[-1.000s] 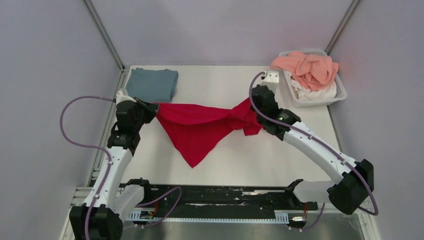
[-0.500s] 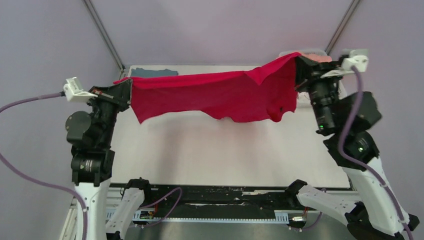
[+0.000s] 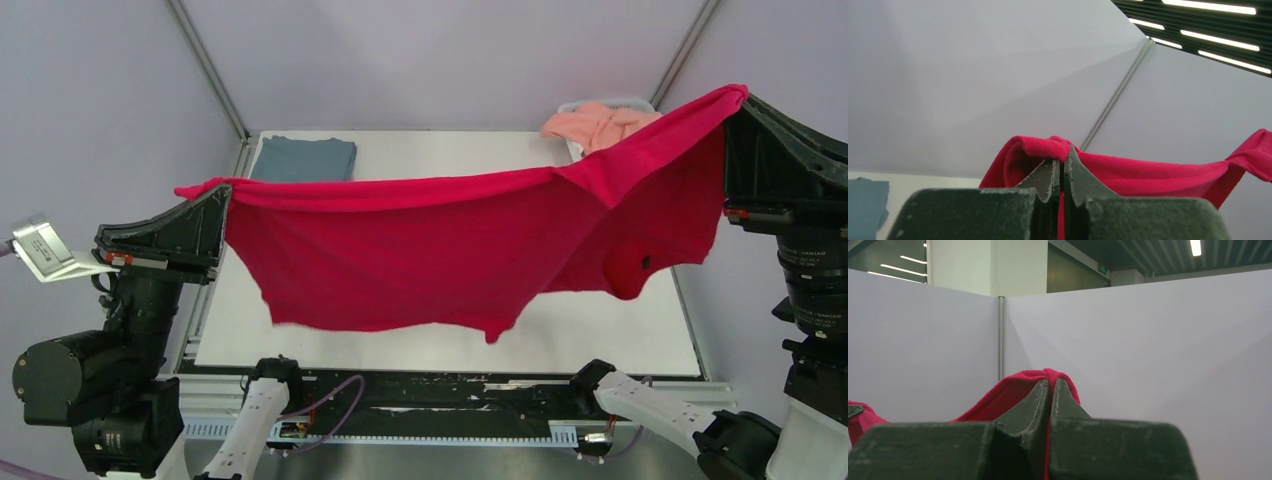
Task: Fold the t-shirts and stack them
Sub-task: Flatten out the tshirt
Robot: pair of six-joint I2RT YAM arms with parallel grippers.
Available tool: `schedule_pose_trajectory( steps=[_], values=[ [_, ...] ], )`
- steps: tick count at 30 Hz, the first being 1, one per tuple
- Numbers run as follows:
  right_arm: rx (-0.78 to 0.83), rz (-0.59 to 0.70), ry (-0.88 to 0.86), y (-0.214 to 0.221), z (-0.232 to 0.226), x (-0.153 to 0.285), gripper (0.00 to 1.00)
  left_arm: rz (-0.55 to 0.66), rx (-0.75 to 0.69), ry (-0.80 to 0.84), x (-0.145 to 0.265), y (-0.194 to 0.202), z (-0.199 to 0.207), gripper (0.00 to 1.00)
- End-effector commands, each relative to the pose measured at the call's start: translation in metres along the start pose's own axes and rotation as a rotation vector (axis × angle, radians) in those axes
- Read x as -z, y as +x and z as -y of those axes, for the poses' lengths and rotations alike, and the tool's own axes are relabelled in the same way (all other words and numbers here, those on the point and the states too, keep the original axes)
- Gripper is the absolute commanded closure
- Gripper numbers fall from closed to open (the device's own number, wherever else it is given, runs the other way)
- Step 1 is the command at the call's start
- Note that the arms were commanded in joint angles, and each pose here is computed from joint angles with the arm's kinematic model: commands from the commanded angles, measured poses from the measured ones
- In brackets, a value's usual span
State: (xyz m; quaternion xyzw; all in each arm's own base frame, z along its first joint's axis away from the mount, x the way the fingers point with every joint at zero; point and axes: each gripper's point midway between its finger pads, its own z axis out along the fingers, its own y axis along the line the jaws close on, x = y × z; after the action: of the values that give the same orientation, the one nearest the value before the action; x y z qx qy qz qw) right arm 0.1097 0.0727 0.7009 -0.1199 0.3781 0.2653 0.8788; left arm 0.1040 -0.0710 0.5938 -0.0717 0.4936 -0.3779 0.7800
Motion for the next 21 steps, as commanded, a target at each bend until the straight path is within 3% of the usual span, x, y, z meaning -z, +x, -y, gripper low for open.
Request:
schedule_pose_trajectory(
  steps=[1,4,8,14,17,19,20,21],
  values=[
    [0.068,-0.058,0.048,0.023,0.01,-0.02,1.0,-0.052,0.027,-0.056,-0.001,0.016,-0.016,1.0],
    [0.136,-0.115,0.154,0.051,0.03,-0.031,1.0,-0.068,0.055,-0.135,-0.007,0.031,-0.041,1.0],
    [0.245,-0.265,0.339,0.128,0.063,-0.047,1.0,-0.146,0.115,-0.309,-0.026,0.081,-0.107,1.0],
    [0.48,-0.579,0.625,0.307,0.137,-0.032,1.0,-0.291,0.222,-0.703,-0.038,0.19,-0.241,1.0],
    [0.388,-0.726,0.64,0.406,0.168,-0.005,0.99,-0.401,0.247,-0.902,-0.035,0.256,-0.311,0.98],
    [0.309,-0.806,0.616,0.468,0.183,0.011,0.97,-0.497,0.258,-1.005,-0.033,0.301,-0.351,0.64],
    [0.276,-0.851,0.585,0.501,0.187,0.017,0.95,-0.587,0.267,-1.044,-0.035,0.331,-0.371,0.28],
    [0.254,-0.888,0.558,0.527,0.191,0.021,0.93,-0.643,0.272,-1.06,-0.035,0.344,-0.377,0.14]
  ],
)
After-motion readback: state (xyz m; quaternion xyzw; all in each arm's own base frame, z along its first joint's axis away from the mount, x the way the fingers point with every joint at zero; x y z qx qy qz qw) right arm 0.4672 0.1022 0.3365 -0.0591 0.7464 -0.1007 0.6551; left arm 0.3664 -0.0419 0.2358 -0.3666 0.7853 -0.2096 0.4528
